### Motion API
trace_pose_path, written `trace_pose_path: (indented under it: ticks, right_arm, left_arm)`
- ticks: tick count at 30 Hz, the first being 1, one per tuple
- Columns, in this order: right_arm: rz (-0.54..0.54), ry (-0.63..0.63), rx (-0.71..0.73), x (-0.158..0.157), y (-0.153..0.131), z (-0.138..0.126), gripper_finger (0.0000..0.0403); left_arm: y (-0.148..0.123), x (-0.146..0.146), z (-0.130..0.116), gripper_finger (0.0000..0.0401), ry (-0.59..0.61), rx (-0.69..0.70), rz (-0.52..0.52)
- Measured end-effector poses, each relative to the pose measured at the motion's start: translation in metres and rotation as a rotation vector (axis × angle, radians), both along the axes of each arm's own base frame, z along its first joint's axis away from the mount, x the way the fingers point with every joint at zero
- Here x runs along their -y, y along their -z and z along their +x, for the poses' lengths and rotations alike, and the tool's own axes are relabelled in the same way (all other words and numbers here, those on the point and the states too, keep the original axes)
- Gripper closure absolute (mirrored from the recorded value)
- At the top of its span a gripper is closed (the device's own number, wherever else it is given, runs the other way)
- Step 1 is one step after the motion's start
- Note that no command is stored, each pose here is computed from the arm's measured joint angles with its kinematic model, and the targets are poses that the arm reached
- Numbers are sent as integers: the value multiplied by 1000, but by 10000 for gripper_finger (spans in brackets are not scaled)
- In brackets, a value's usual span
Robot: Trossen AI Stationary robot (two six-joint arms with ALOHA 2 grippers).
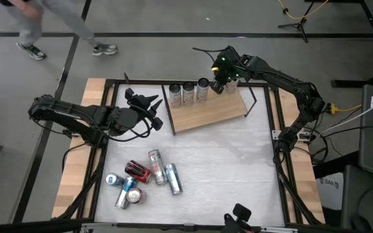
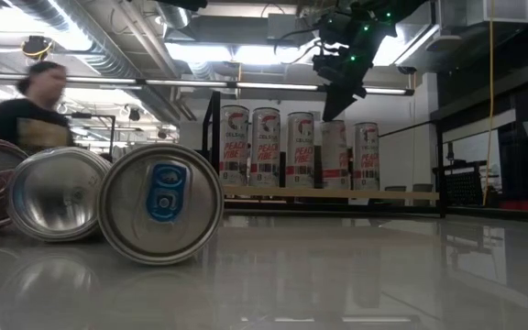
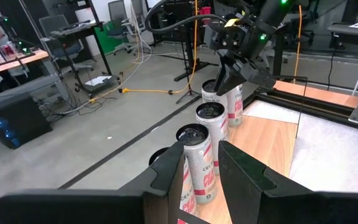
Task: Place canned beverage on shelf
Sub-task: Put the white pink soda can on the shelf aligned with the other white pink soda cans
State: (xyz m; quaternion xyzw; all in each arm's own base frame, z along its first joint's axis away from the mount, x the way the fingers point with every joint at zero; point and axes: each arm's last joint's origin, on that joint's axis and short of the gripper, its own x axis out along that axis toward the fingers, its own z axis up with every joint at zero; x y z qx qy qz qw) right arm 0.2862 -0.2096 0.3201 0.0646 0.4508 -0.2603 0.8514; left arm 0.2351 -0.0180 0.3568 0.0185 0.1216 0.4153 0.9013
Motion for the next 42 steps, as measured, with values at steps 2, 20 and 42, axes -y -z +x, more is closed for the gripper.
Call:
trace_pose_path:
  ticks: [2, 20, 42]
  right_arm:
    - [2, 0, -3, 0, 0, 0, 337]
    - [11, 1, -19, -1, 1, -2, 337]
    - [30, 47, 12, -1, 0, -1, 337]
  left_arm:
    - [0, 0, 0, 309, 0, 0, 0]
    - [0, 0, 0, 309, 0, 0, 0]
    - [3, -33, 5, 309, 30, -11, -78]
